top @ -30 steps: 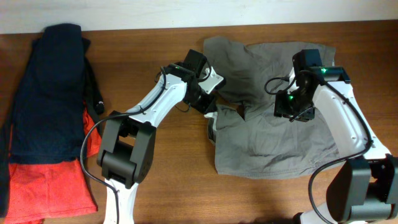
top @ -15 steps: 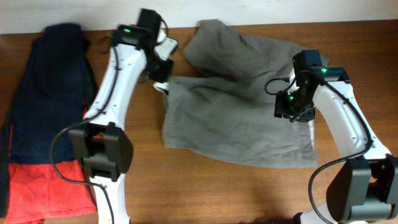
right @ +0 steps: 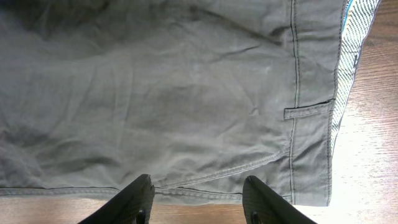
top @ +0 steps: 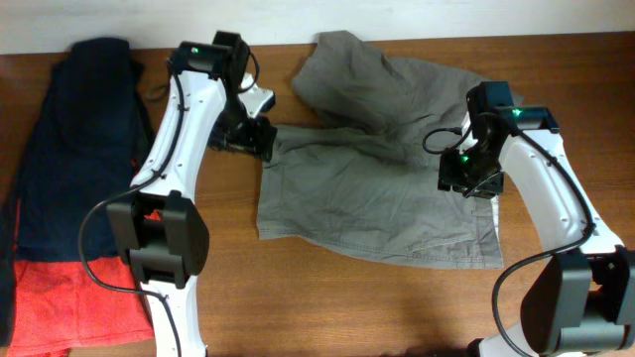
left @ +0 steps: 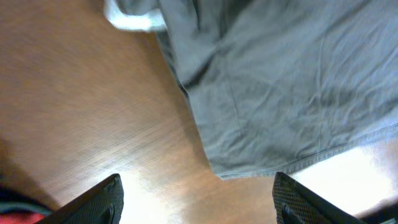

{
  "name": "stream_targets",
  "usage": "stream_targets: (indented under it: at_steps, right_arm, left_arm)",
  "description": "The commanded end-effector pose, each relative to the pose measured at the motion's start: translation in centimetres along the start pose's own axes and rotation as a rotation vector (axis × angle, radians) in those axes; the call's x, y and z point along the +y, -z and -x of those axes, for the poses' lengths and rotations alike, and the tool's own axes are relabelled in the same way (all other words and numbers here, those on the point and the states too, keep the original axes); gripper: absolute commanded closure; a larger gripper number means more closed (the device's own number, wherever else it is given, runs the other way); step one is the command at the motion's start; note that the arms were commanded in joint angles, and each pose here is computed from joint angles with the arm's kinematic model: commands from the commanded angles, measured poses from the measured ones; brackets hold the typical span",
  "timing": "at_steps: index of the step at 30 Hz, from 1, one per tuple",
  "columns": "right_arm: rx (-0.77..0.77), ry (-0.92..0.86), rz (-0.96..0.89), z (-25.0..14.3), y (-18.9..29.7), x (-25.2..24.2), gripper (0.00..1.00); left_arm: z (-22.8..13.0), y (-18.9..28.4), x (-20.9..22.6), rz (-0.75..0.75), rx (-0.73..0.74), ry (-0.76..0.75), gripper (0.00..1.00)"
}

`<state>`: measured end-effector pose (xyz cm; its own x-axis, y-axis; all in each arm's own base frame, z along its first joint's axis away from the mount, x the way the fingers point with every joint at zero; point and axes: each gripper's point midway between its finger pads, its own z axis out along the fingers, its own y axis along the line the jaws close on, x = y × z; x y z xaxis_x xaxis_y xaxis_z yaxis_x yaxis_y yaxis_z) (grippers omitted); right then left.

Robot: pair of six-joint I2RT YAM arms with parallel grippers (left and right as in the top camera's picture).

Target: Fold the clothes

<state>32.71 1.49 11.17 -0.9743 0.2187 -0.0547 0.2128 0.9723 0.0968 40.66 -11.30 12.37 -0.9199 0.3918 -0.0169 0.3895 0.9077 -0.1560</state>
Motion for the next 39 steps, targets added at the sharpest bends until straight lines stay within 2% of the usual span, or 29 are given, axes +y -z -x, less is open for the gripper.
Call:
stream_targets:
  at_steps: [1, 5, 9, 13, 20, 22, 25, 26, 27, 28, 31, 39]
  right_arm:
    - [0.005, 0.001, -0.014, -0.2, -0.1, -0.6, 0.48]
    - [0.013, 0.000, -0.016, -0.4, -0.1, -0.6, 0.49]
    - [0.013, 0.000, -0.016, -0.4, -0.1, -0.6, 0.49]
    - [0.018, -0.001, -0.017, -0.5, 0.0, -0.6, 0.49]
    - [0.026, -0.001, -0.019, -0.7, 0.0, -0.7, 0.48]
    - [0.026, -0.001, -0.019, -0.7, 0.0, -0.7, 0.49]
    - [0.027, -0.001, -0.019, -0.7, 0.0, -0.7, 0.49]
    - [0.027, -0.001, -0.019, -0.7, 0.0, -0.7, 0.48]
    - [0.027, -0.001, -0.019, -0.7, 0.0, -0.7, 0.49]
    - [0.027, -0.001, -0.019, -0.7, 0.0, -0.7, 0.48]
    - [0.026, -0.001, -0.019, -0.7, 0.0, -0.7, 0.48]
    - [0.026, 0.006, -0.019, -0.7, 0.0, -0.7, 0.48]
  left_arm:
    - [-1.6, -3.8, -1.0, -0.089, 0.078, 0.016, 0.24]
    - [-2.2, -7.5, -1.0, -0.115, 0.088, -0.001, 0.25]
    - [-2.2, -8.5, -1.2, -0.136, 0.078, -0.024, 0.25]
    - [-2.3, -9.9, -2.8, -0.247, 0.046, -0.105, 0.25]
    - [-4.2, -12.0, -2.8, -0.258, 0.093, -0.090, 0.26]
    - [-4.2, -12.0, -2.8, -0.258, 0.094, -0.090, 0.34]
    - [-4.5, -12.0, -2.8, -0.260, 0.105, -0.086, 0.59]
    - [-4.9, -11.9, -2.7, -0.249, 0.125, -0.083, 0.78]
    - [-5.3, -11.9, -2.2, -0.227, 0.142, -0.081, 0.92]
    - [-5.8, -11.9, -1.7, -0.201, 0.165, -0.075, 0.99]
    - [-7.1, -11.5, 0.3, -0.149, 0.215, -0.001, 0.99]
    - [-8.4, -9.6, 5.0, -0.162, 0.182, 0.198, 0.99]
